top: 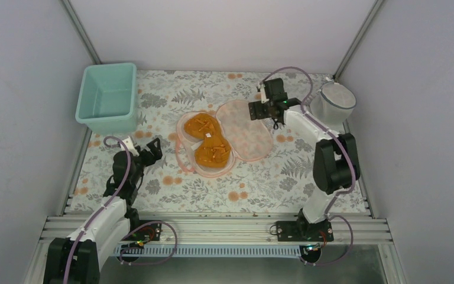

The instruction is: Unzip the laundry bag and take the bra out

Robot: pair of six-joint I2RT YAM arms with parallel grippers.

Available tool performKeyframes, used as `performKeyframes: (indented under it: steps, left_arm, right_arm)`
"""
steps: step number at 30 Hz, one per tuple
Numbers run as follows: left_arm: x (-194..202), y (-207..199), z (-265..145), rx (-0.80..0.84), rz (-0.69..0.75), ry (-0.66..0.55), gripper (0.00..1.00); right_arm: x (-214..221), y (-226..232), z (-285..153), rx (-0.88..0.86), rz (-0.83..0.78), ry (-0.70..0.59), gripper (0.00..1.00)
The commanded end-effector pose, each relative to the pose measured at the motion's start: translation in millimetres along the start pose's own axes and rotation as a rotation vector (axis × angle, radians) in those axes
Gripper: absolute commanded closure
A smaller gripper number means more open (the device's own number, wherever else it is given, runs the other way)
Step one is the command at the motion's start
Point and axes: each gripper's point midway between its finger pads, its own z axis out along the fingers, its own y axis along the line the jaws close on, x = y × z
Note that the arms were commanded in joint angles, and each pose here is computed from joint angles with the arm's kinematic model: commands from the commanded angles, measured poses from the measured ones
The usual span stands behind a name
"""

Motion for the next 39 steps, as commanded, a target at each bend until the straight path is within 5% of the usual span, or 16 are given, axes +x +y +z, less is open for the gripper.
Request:
performKeyframes:
  steps: [1, 12, 19, 27, 35, 39]
  left_arm:
    - [-1, -5, 0, 0.034, 0.01, -0.008, 0.0]
    - [-8, -48, -1, 0.236, 0.047, 0.02, 0.0]
    - [-33, -116, -10, 0.49, 0.237, 0.046, 0.0]
    - [-80, -96, 27, 0.205, 0.548, 0.089, 0.0]
    - [-179, -86, 55, 0.055, 0.877, 0.179, 0.0]
    - [-225, -58, 66, -0.058, 0.911, 0.258, 0.0]
  right_arm:
    - [-24, 0, -37, -0.071, 0.026, -0.093, 0.05]
    - [-20, 74, -71, -0.357, -0.038, -0.146, 0.08]
    - [-7, 114, -70, -0.423, -0.1, -0.122, 0.09]
    - [-5, 120, -62, -0.411, -0.152, -0.122, 0.08]
    - [-13, 116, -60, -0.372, -0.231, -0.147, 0.01]
    - [-12, 115, -58, -0.364, -0.256, -0.154, 0.0]
